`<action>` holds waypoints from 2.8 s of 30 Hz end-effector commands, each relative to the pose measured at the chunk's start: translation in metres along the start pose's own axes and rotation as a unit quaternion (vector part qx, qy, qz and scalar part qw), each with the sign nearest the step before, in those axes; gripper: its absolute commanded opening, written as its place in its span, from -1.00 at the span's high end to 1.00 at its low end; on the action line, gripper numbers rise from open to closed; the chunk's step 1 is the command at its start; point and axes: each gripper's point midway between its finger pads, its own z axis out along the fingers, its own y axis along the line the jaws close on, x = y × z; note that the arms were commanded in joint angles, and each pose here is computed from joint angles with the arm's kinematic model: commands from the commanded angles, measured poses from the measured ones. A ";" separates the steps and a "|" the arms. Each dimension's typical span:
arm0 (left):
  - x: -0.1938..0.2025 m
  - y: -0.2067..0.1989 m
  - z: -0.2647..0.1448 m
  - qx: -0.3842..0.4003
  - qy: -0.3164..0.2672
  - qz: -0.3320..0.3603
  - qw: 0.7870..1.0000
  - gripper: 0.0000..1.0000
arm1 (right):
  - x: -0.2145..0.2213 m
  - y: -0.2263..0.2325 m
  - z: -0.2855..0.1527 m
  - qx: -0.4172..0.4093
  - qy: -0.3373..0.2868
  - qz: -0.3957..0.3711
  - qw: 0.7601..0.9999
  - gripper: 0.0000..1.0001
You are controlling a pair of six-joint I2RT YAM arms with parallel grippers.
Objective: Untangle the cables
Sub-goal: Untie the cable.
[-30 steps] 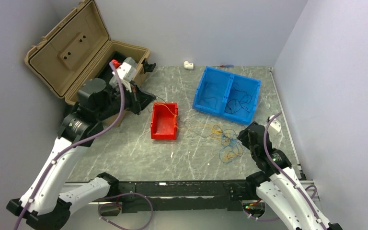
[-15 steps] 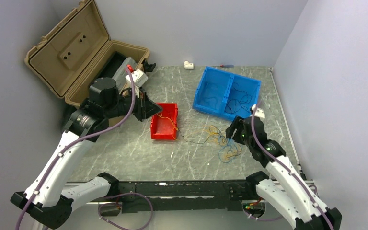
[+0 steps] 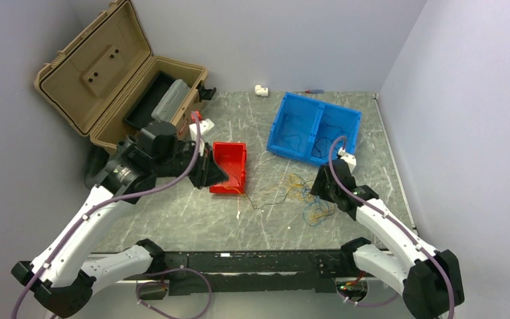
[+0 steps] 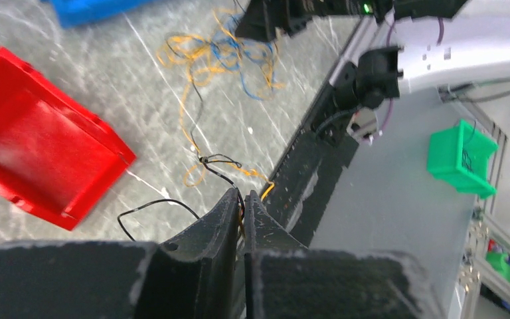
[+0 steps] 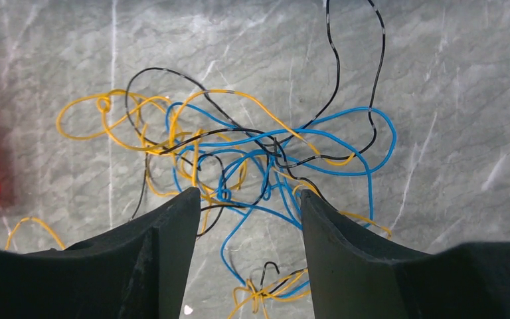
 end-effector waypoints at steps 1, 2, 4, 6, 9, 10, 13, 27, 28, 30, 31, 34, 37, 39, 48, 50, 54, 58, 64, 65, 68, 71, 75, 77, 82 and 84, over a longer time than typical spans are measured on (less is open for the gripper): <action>0.024 -0.017 0.013 0.025 0.027 0.001 0.999 0.75 | 0.005 0.003 0.016 -0.005 -0.003 0.022 1.000 -0.17; 0.030 -0.021 0.017 0.031 0.038 0.001 0.999 0.75 | 0.008 0.007 0.019 -0.014 0.001 0.025 1.000 -0.16; 0.041 -0.030 0.022 0.043 0.063 0.007 0.997 0.73 | 0.015 0.017 0.025 -0.040 0.014 0.029 0.999 -0.13; 0.050 -0.032 0.026 0.036 0.084 0.016 0.996 0.65 | 0.016 0.030 0.027 -0.072 0.023 0.026 0.997 -0.07; 0.055 -0.024 0.026 0.003 0.095 0.021 0.995 0.10 | 0.011 0.047 0.024 -0.108 0.030 0.010 0.994 0.35; 0.054 -0.022 0.026 -0.004 0.090 0.021 0.996 -0.15 | 0.007 0.050 0.021 -0.116 0.026 0.002 0.993 0.53; 0.044 -0.019 0.029 -0.011 0.057 0.028 0.998 -0.59 | -0.009 0.059 0.008 -0.142 -0.002 -0.006 0.990 0.79; 0.005 -0.017 0.117 0.049 -0.035 0.015 0.998 -0.65 | -0.058 0.070 -0.073 -0.201 -0.091 0.008 0.975 0.00; 0.004 -0.017 0.126 0.056 -0.040 0.008 0.998 -0.64 | -0.058 0.067 -0.073 -0.193 -0.088 0.009 0.977 -0.25; 0.004 -0.017 0.142 0.066 -0.042 -0.005 0.997 -0.62 | -0.057 0.059 -0.072 -0.170 -0.086 0.014 0.982 -0.40; 0.005 -0.018 0.150 0.068 -0.040 -0.011 0.997 -0.61 | -0.056 0.050 -0.070 -0.146 -0.086 0.023 0.985 -0.41; 0.010 -0.015 0.177 0.059 -0.025 -0.018 0.998 -0.58 | -0.053 0.010 -0.060 -0.036 -0.093 0.061 0.993 -0.30; 0.021 -0.009 0.205 0.040 -0.001 -0.020 0.999 -0.54 | -0.043 -0.020 -0.052 0.047 -0.086 0.085 0.992 -0.23; 0.031 -0.004 0.226 0.029 0.016 -0.027 0.999 -0.52 | -0.038 -0.029 -0.050 0.068 -0.083 0.096 0.990 -0.22; 0.055 0.019 0.301 0.005 0.061 -0.033 0.998 -0.49 | -0.018 -0.031 -0.036 0.055 -0.059 0.139 0.987 -0.24; 0.055 0.028 0.308 -0.014 0.068 -0.023 0.997 -0.49 | -0.015 -0.029 -0.033 0.048 -0.051 0.154 0.986 -0.25; 0.051 0.040 0.317 -0.040 0.072 0.006 0.997 -0.52 | -0.013 -0.025 -0.032 0.039 -0.044 0.211 0.976 -0.22; 0.050 0.045 0.327 -0.045 0.079 0.019 0.996 -0.51 | -0.007 -0.024 -0.029 0.037 -0.040 0.268 0.962 -0.19; 0.052 0.050 0.342 -0.010 0.079 -0.017 0.997 -0.49 | -0.013 -0.027 -0.029 0.043 -0.055 0.318 0.945 -0.18; 0.053 0.051 0.343 -0.004 0.080 -0.024 0.997 -0.48 | -0.015 -0.028 -0.030 0.044 -0.059 0.325 0.943 -0.18; 0.052 0.052 0.345 0.003 0.077 -0.027 0.997 -0.48 | -0.020 -0.027 -0.030 0.037 -0.066 0.341 0.937 -0.17; 0.051 0.051 0.346 0.010 0.075 -0.018 0.997 -0.48 | -0.023 -0.022 -0.026 0.028 -0.057 0.346 0.936 -0.17; 0.052 0.052 0.348 0.012 0.078 -0.009 0.997 -0.47 | -0.022 -0.015 -0.017 0.020 -0.032 0.355 0.934 -0.14; 0.054 0.054 0.349 0.010 0.081 -0.006 0.997 -0.47 | -0.020 -0.012 -0.013 0.013 -0.022 0.361 0.932 -0.11; 0.063 0.055 0.355 0.017 0.098 -0.009 0.995 -0.40 | -0.015 -0.008 -0.005 0.004 -0.003 0.378 0.926 -0.06; 0.066 0.052 0.356 0.026 0.100 -0.012 0.995 -0.37 | -0.012 -0.009 -0.001 0.006 0.000 0.384 0.923 -0.04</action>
